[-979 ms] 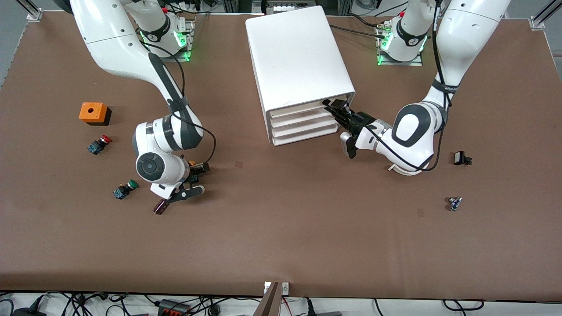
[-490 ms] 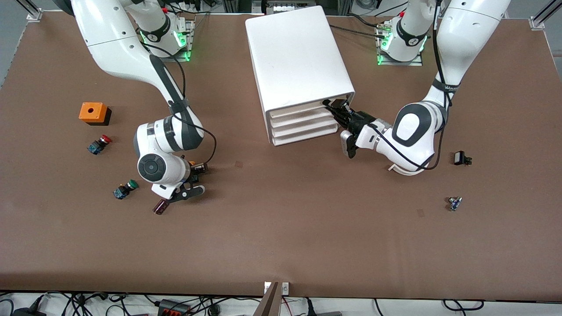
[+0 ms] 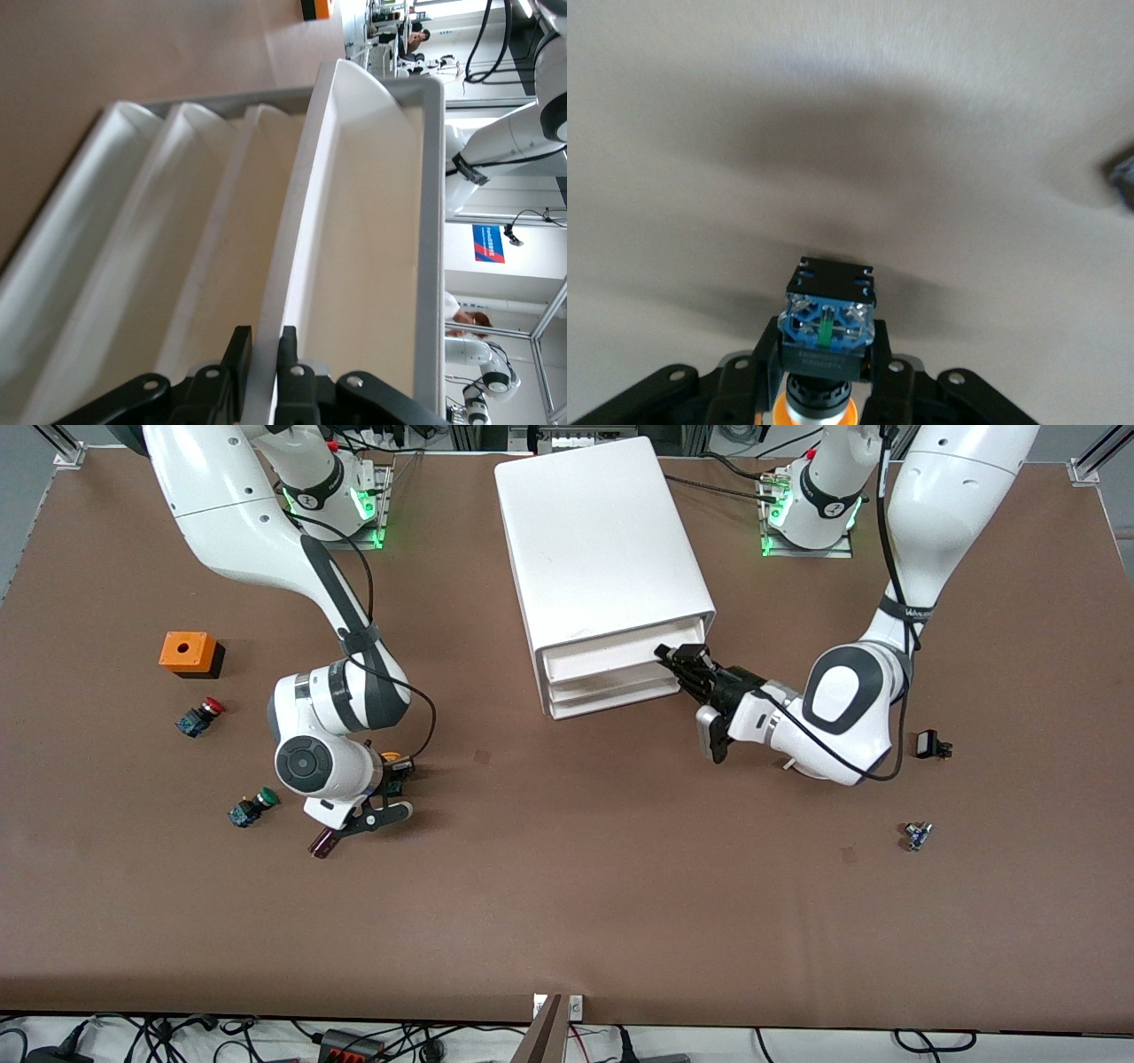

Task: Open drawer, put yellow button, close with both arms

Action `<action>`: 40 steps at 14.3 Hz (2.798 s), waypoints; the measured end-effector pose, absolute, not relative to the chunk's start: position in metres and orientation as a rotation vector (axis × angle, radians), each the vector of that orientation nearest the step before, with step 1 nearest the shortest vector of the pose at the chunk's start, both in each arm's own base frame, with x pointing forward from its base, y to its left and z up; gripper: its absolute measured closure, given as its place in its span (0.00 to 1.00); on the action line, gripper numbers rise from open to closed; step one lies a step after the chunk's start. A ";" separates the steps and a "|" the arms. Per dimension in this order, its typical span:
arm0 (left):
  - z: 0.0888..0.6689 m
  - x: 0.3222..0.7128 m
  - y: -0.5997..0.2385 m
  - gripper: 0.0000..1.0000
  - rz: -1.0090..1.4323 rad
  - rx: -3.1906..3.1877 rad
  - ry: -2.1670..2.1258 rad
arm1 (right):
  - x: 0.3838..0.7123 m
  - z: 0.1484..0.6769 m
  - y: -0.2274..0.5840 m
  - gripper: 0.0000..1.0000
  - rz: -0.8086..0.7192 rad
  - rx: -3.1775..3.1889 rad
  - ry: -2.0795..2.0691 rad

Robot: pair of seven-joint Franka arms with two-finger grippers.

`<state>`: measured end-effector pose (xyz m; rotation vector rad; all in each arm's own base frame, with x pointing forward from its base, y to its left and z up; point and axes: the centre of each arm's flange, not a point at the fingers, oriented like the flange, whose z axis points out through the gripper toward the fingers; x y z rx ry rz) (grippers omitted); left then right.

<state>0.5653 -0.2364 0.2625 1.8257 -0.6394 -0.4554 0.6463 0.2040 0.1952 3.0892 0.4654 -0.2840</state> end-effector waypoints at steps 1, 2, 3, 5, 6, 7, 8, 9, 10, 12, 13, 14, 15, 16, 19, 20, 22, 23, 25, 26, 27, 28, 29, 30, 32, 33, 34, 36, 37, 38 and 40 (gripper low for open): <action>0.259 0.575 -0.232 0.84 -0.441 1.829 -0.634 | 0.651 0.204 0.205 0.59 -0.260 3.094 0.466; 0.258 0.585 -0.228 0.84 -0.429 1.828 -0.632 | 0.656 0.216 0.207 0.59 -0.236 3.098 0.468; 0.258 0.593 -0.224 0.84 -0.416 1.829 -0.631 | 0.660 0.230 0.209 0.59 -0.216 3.102 0.471; 0.259 0.609 -0.216 0.84 -0.384 1.840 -0.630 | 0.669 0.263 0.215 0.59 -0.186 3.108 0.480; 0.260 0.615 -0.213 0.84 -0.371 1.846 -0.630 | 0.674 0.281 0.218 0.59 -0.179 3.110 0.486; 0.260 0.618 -0.211 0.84 -0.364 1.850 -0.631 | 0.677 0.300 0.221 0.59 -0.180 3.110 0.493; 0.260 0.620 -0.210 0.80 -0.364 1.855 -0.623 | 0.681 0.321 0.225 0.59 -0.181 3.110 0.500; 0.258 0.622 -0.210 0.70 -0.361 1.867 -0.612 | 0.685 0.345 0.229 0.59 -0.176 3.111 0.510; 0.256 0.623 -0.208 0.61 -0.356 1.877 -0.604 | 0.687 0.368 0.235 0.59 -0.159 3.112 0.524; 0.255 0.627 -0.202 0.41 -0.349 1.893 -0.588 | 0.687 0.404 0.247 0.59 -0.139 3.112 0.554; 0.258 0.630 -0.197 0.32 -0.350 1.904 -0.567 | 0.684 0.415 0.254 0.59 -0.138 3.110 0.571; 0.264 0.634 -0.192 0.21 -0.358 1.918 -0.535 | 0.681 0.422 0.263 0.59 -0.137 3.107 0.593; 0.272 0.638 -0.189 0.12 -0.374 1.940 -0.501 | 0.677 0.428 0.276 0.59 -0.129 3.104 0.618; 0.285 0.642 -0.186 0.04 -0.395 1.981 -0.480 | 0.672 0.434 0.291 0.59 -0.109 3.106 0.622; 0.335 0.653 -0.174 0.00 -0.467 2.133 -0.446 | 0.655 0.464 0.339 0.59 -0.025 3.142 0.580; 0.351 0.655 -0.171 0.00 -0.484 2.180 -0.427 | 0.649 0.473 0.352 0.59 -0.005 3.153 0.571; 0.381 0.657 -0.163 0.00 -0.523 2.310 -0.345 | 0.628 0.490 0.391 0.59 0.037 3.175 0.558; 0.388 0.656 -0.161 0.00 -0.553 2.379 -0.290 | 0.618 0.494 0.407 0.59 0.047 3.180 0.566; 0.404 0.651 -0.162 0.00 -0.599 2.554 -0.198 | 0.595 0.498 0.441 0.59 0.051 3.180 0.595; 0.414 0.647 -0.165 0.00 -0.599 2.653 -0.186 | 0.585 0.499 0.455 0.59 0.052 3.187 0.570; 0.424 0.645 -0.169 0.00 -0.581 2.762 -0.204 | 0.578 0.500 0.465 0.59 0.061 3.200 0.528; 0.436 0.644 -0.173 0.00 -0.547 2.881 -0.239 | 0.573 0.501 0.474 0.59 0.077 3.213 0.490; 0.448 0.645 -0.176 0.00 -0.502 2.977 -0.272 | 0.570 0.502 0.480 0.59 0.094 3.226 0.458; 0.460 0.646 -0.178 0.00 -0.457 3.039 -0.284 | 0.566 0.502 0.487 0.59 0.107 3.240 0.432; 0.479 0.652 -0.171 0.00 -0.383 3.083 -0.276 | 0.558 0.503 0.503 0.59 0.122 3.284 0.379; 0.486 0.656 -0.164 0.00 -0.354 3.091 -0.261 | 0.552 0.503 0.512 0.59 0.129 3.309 0.349; 0.490 0.658 -0.158 0.00 -0.335 3.095 -0.243 | 0.548 0.500 0.519 0.59 0.127 3.323 0.335; 0.491 0.662 -0.146 0.00 -0.327 3.097 -0.213 | 0.543 0.492 0.532 0.59 0.136 3.339 0.335; 0.489 0.663 -0.142 0.00 -0.330 3.097 -0.204 | 0.542 0.486 0.537 0.59 0.143 3.342 0.341; 0.487 0.664 -0.140 0.00 -0.334 3.097 -0.200 | 0.541 0.481 0.542 0.59 0.149 3.345 0.347; 0.484 0.665 -0.141 0.00 -0.340 3.096 -0.201 | 0.538 0.471 0.550 0.59 0.145 3.347 0.348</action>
